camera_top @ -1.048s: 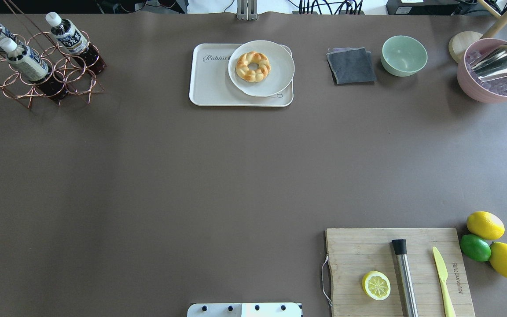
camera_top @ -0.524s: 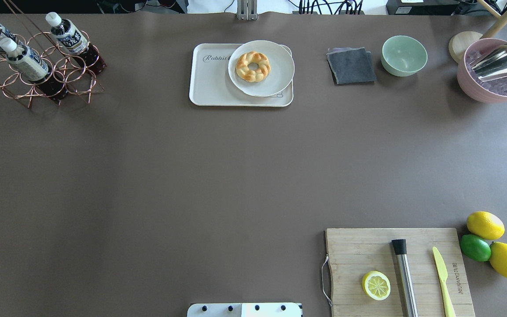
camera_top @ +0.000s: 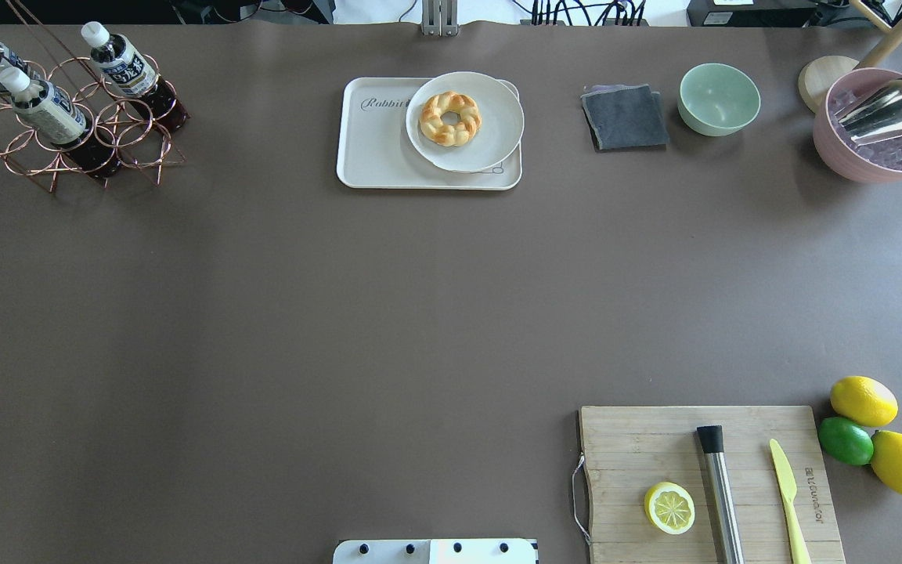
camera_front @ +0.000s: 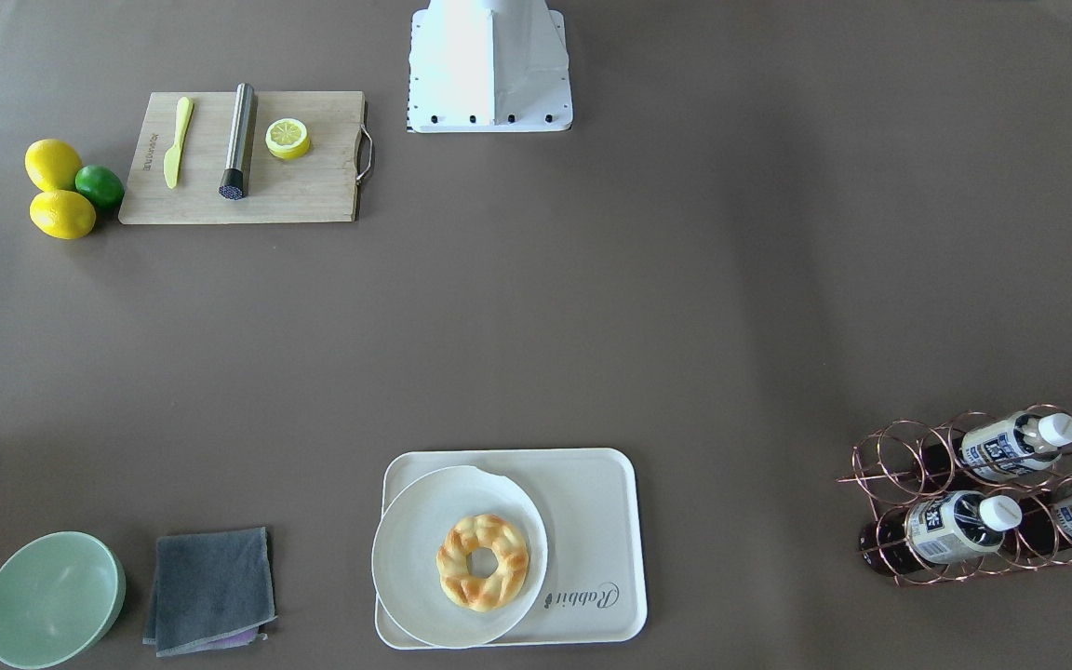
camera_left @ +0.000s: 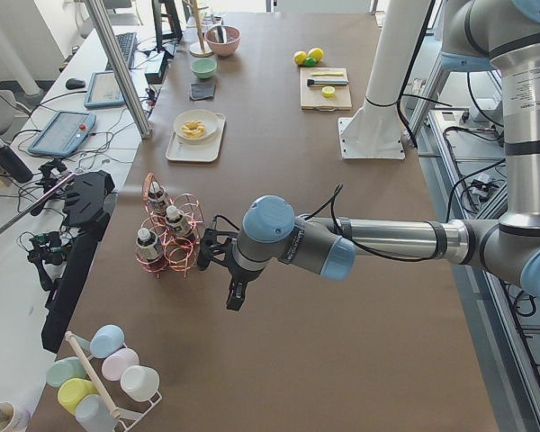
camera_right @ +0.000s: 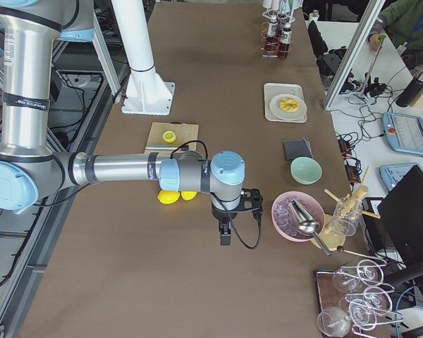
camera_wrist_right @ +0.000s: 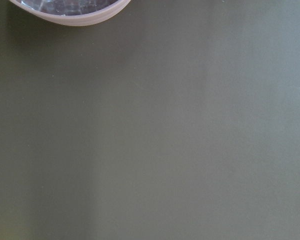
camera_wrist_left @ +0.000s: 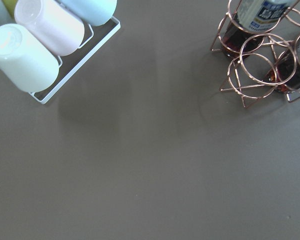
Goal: Place tea on tray
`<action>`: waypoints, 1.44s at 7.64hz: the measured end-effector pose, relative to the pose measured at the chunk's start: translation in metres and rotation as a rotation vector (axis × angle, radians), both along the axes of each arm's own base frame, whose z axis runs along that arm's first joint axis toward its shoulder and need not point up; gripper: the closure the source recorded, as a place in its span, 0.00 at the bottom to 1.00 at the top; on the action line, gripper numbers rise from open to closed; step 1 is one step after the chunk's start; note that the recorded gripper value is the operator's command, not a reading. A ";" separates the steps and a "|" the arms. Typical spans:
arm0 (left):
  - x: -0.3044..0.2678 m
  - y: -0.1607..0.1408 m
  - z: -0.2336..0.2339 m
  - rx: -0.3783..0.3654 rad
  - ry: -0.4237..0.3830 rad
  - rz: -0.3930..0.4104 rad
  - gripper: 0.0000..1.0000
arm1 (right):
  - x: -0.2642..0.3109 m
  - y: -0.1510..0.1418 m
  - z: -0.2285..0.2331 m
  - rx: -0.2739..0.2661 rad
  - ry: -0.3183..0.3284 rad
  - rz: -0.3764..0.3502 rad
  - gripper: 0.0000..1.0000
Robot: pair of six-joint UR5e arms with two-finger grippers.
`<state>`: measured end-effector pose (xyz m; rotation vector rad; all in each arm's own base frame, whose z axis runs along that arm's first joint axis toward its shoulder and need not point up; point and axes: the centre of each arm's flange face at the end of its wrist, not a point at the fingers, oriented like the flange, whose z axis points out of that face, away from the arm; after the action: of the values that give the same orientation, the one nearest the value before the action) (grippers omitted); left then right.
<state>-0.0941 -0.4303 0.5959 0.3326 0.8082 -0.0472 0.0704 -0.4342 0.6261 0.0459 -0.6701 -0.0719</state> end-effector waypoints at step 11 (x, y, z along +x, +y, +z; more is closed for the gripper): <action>0.178 -0.088 -0.137 0.438 0.046 -0.270 0.01 | -0.002 0.002 -0.001 -0.009 -0.028 0.002 0.00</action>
<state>0.0836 -0.5182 0.4585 0.8561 0.8119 -0.1315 0.0683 -0.4327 0.6247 0.0391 -0.6986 -0.0667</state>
